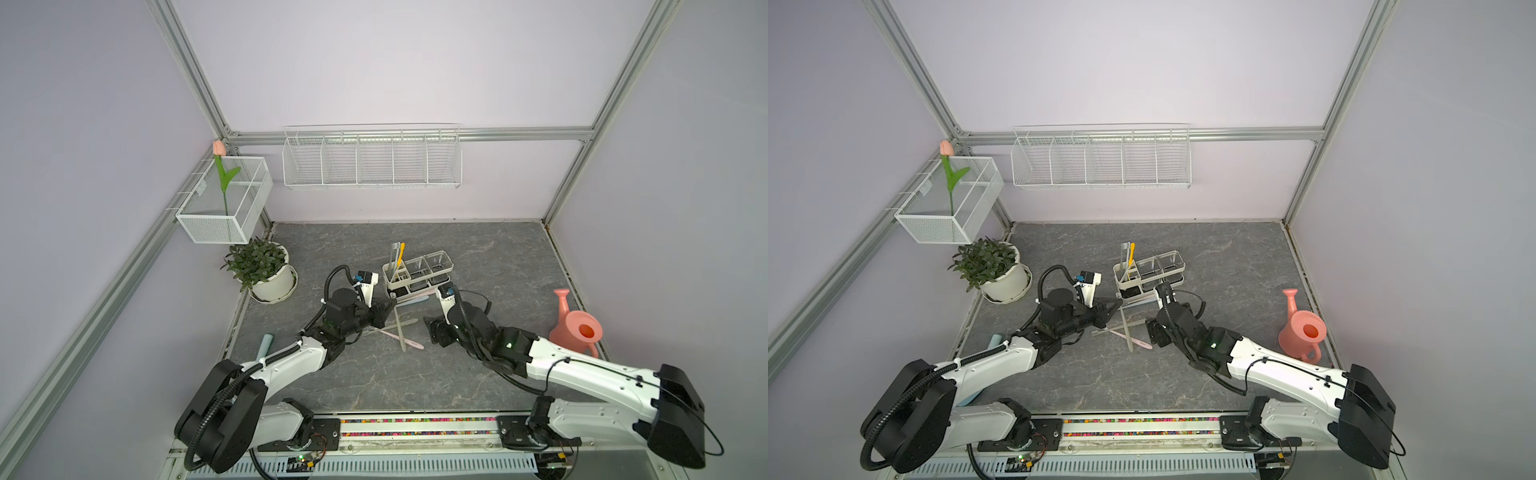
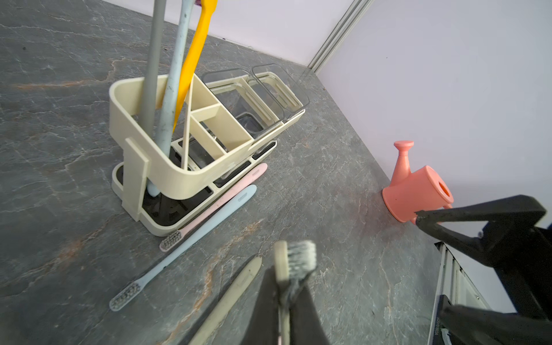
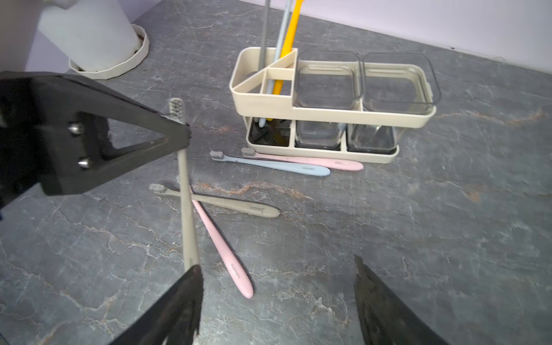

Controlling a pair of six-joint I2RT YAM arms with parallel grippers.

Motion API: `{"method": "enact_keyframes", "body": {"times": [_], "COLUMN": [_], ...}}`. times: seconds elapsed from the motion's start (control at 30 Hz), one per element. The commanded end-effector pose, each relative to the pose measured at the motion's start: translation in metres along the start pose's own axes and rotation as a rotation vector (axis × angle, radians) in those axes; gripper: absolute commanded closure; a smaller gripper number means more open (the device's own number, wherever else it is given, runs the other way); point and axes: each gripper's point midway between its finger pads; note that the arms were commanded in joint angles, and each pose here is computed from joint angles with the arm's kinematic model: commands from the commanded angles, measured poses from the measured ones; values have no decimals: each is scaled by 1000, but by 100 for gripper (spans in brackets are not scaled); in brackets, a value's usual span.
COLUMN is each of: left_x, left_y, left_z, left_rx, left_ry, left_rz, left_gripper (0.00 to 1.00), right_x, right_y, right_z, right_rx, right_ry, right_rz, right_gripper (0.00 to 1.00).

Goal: Place the toothbrush into the toothbrush holder
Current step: Pick up the toothbrush from the center of the board.

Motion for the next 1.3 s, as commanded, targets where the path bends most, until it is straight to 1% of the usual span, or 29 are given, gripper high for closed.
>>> {"method": "enact_keyframes", "body": {"times": [0.0, 0.37, 0.57, 0.8, 1.07, 1.27], "left_x": [4, 10, 10, 11, 12, 15], "left_y": [3, 8, 9, 9, 10, 12], "left_z": [0, -2, -2, -2, -3, -4], "left_rx": [-16, -27, -26, -28, -32, -36], "left_ry": [7, 14, 15, 15, 15, 19], "left_rz": [-17, -37, -38, -40, -44, -54], "left_gripper": [100, 100, 100, 100, 100, 100], "right_x": [7, 20, 25, 19, 9, 6], "right_y": [-1, -7, -8, -20, -31, -33], "right_z": [-21, -52, -67, -87, -101, -106], "right_rx": [-29, -79, -79, -81, -93, -109], "right_ry": [-66, -148, -192, -265, -305, -306], "right_rz": [-31, -61, -73, -59, -25, -13], "right_gripper": [13, 0, 5, 5, 7, 8]}}
Point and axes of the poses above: each gripper's point midway between its finger pads, its own x axis back along the fingers, its own z axis along the line the jaws close on, y = z × x, and after that the axes turned 5 degrees about -x, right-handed
